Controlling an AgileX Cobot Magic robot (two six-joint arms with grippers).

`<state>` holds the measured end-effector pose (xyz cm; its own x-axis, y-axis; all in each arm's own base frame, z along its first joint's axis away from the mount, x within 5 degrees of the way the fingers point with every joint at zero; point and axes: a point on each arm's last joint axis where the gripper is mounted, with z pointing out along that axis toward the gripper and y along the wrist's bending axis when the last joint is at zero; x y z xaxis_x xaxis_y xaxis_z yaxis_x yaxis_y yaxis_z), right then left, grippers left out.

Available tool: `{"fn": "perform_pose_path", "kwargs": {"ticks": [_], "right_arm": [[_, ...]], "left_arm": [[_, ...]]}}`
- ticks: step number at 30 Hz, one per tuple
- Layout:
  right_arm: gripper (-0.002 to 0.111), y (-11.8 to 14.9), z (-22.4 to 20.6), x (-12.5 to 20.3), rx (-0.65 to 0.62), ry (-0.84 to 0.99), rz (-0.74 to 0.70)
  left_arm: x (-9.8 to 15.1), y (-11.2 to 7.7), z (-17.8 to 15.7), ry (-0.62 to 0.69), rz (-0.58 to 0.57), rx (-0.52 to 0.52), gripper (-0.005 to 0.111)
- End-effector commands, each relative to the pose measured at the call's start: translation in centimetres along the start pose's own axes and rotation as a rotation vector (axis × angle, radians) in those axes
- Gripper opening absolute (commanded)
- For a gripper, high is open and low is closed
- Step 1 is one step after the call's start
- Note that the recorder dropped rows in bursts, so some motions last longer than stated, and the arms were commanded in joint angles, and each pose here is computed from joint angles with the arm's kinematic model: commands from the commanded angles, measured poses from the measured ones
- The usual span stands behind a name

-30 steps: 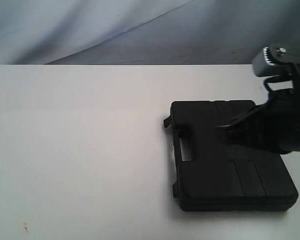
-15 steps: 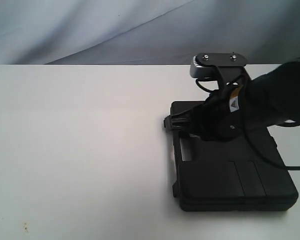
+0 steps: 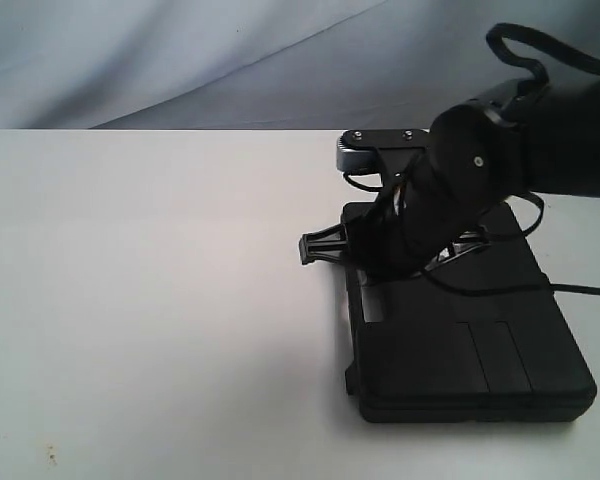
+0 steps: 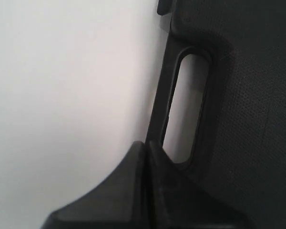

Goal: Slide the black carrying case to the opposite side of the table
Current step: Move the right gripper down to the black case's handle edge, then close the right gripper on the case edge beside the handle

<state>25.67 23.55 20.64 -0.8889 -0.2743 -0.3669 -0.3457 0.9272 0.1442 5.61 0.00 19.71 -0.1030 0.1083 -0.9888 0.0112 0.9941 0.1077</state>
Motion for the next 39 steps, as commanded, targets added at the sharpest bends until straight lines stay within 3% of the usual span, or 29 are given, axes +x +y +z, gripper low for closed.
{"fn": "perform_pose_path", "kwargs": {"ticks": [1, 7, 15, 20, 39], "right_arm": [[0.000, 0.1, 1.1, -0.3, 0.018, 0.028, -0.004], [0.002, 0.0, 2.6, -0.2, 0.032, 0.042, -0.013], [0.032, 0.1, 2.7, -0.8, 0.007, -0.014, -0.010], [0.039, -0.1, 2.7, -1.1, 0.000, -0.041, -0.007], [0.040, -0.9, 6.8, -0.7, 0.032, 0.009, -0.001]], "left_arm": [[0.0, 0.0, 0.0, -0.009, -0.015, 0.002, 0.000], [0.0, 0.0, 0.0, -0.009, -0.015, 0.002, 0.000], [0.0, 0.0, 0.0, -0.009, -0.015, 0.002, 0.000], [0.0, 0.0, 0.0, -0.009, -0.015, 0.002, 0.000], [0.0, 0.0, 0.0, -0.009, -0.015, 0.002, 0.000]]}}
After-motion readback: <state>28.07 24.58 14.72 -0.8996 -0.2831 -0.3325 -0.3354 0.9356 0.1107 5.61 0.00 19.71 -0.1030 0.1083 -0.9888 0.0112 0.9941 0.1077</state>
